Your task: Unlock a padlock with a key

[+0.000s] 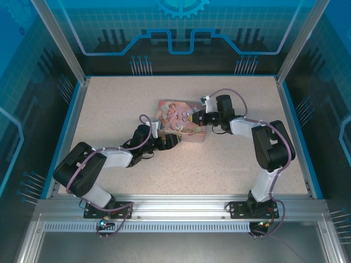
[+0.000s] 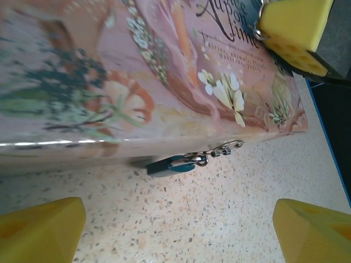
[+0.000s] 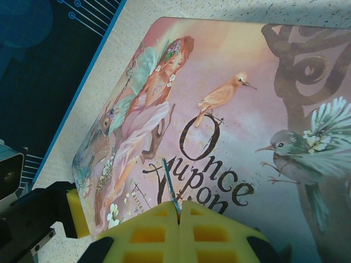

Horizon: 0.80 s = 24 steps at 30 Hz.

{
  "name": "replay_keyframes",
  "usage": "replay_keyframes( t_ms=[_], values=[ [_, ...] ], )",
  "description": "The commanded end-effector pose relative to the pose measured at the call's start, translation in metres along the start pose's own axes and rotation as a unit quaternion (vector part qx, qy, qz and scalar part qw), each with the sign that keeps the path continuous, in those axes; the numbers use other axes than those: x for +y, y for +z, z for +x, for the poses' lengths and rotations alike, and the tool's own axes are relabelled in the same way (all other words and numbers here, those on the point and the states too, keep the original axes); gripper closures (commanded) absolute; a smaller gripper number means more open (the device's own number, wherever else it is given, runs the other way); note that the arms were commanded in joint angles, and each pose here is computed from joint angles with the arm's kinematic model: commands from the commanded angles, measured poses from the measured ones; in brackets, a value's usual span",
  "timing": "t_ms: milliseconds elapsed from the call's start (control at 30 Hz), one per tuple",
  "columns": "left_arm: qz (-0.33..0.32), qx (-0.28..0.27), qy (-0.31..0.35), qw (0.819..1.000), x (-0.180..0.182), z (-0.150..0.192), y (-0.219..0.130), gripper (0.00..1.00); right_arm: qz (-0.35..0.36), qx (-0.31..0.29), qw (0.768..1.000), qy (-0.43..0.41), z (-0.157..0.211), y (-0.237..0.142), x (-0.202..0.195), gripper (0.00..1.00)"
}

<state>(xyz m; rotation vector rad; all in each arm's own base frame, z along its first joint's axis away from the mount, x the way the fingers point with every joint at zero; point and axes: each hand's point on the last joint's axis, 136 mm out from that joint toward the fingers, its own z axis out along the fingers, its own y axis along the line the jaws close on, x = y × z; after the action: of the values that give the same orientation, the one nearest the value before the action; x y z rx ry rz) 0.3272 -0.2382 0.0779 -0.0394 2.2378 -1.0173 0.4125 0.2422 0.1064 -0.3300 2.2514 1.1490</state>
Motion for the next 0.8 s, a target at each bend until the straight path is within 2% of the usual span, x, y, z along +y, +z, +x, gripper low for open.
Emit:
replay_keyframes(
  t_ms=[0, 333, 533, 633, 767],
  values=[
    [0.013, -0.041, 0.003, 0.999, -0.007, -0.010, 0.005, 0.10, 0.057, 0.066, 0.995, 0.053, 0.047, 0.004, -0.038, 1.00],
    [0.017, -0.037, -0.014, 0.999, -0.004, 0.009, 0.030, 0.10, 0.049, 0.064, 0.996, 0.046, 0.044, 0.003, -0.032, 1.00],
    [0.009, -0.040, -0.011, 0.999, -0.003, 0.007, 0.028, 0.10, -0.012, 0.046, 0.999, 0.018, 0.008, -0.010, 0.026, 1.00],
    [0.013, -0.043, -0.011, 0.999, -0.004, 0.006, 0.027, 0.10, -0.037, 0.044, 0.998, 0.012, 0.004, -0.016, 0.056, 1.00],
    [0.018, -0.038, -0.009, 0.999, -0.007, 0.006, 0.029, 0.10, -0.074, 0.046, 0.995, 0.043, 0.004, -0.009, 0.066, 1.00]
  ],
)
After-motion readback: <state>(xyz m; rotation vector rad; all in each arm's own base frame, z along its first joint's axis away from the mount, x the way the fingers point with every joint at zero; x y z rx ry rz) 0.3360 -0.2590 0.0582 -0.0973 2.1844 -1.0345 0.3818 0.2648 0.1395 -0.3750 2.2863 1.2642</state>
